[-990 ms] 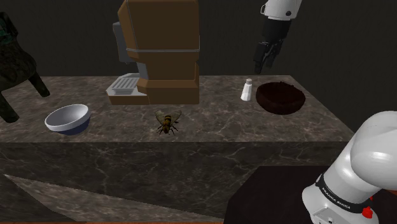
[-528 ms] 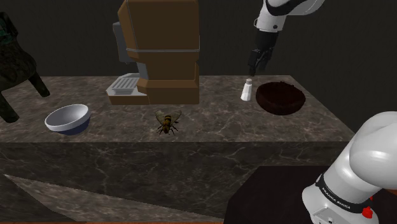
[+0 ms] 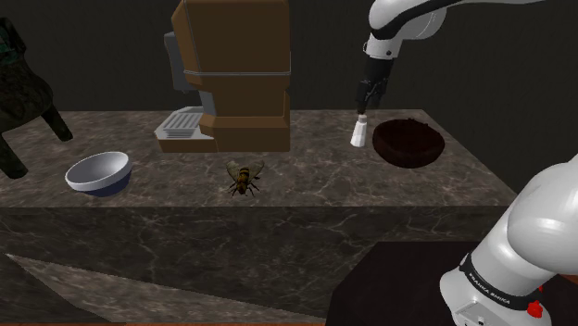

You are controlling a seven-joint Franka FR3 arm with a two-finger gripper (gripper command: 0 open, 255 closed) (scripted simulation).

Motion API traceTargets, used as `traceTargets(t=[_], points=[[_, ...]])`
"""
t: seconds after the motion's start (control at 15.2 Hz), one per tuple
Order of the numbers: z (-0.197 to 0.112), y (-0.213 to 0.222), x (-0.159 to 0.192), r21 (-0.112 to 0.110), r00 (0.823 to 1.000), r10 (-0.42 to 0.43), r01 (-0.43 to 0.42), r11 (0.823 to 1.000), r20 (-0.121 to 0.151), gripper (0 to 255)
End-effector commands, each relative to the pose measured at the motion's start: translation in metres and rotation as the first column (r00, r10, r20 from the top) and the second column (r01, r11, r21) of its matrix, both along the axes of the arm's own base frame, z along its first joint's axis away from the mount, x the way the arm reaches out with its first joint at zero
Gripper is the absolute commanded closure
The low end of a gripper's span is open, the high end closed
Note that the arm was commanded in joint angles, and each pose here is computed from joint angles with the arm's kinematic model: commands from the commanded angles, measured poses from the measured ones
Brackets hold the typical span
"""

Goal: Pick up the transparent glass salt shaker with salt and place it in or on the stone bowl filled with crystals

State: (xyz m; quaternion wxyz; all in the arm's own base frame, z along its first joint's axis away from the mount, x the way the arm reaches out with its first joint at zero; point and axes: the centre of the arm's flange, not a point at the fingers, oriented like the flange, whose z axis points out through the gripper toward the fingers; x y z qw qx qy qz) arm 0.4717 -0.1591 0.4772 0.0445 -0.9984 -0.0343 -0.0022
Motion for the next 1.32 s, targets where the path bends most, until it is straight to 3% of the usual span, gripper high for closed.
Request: traceTargets(t=[0.0,0.33,0.86,0.92,1.25], points=[[-0.009,-0.003,0.002,0.0,1.0,0.001,-0.001,1.0,0.0,0],[-0.039,0.0,0.002,0.0,1.0,0.001,-0.001,1.0,0.0,0],[-0.039,0.0,0.002,0.0,1.0,0.001,-0.001,1.0,0.0,0],[-0.039,0.0,0.002,0.0,1.0,0.001,-0.001,1.0,0.0,255],[-0.039,0.0,0.002,0.0,1.0,0.001,-0.001,1.0,0.0,255]])
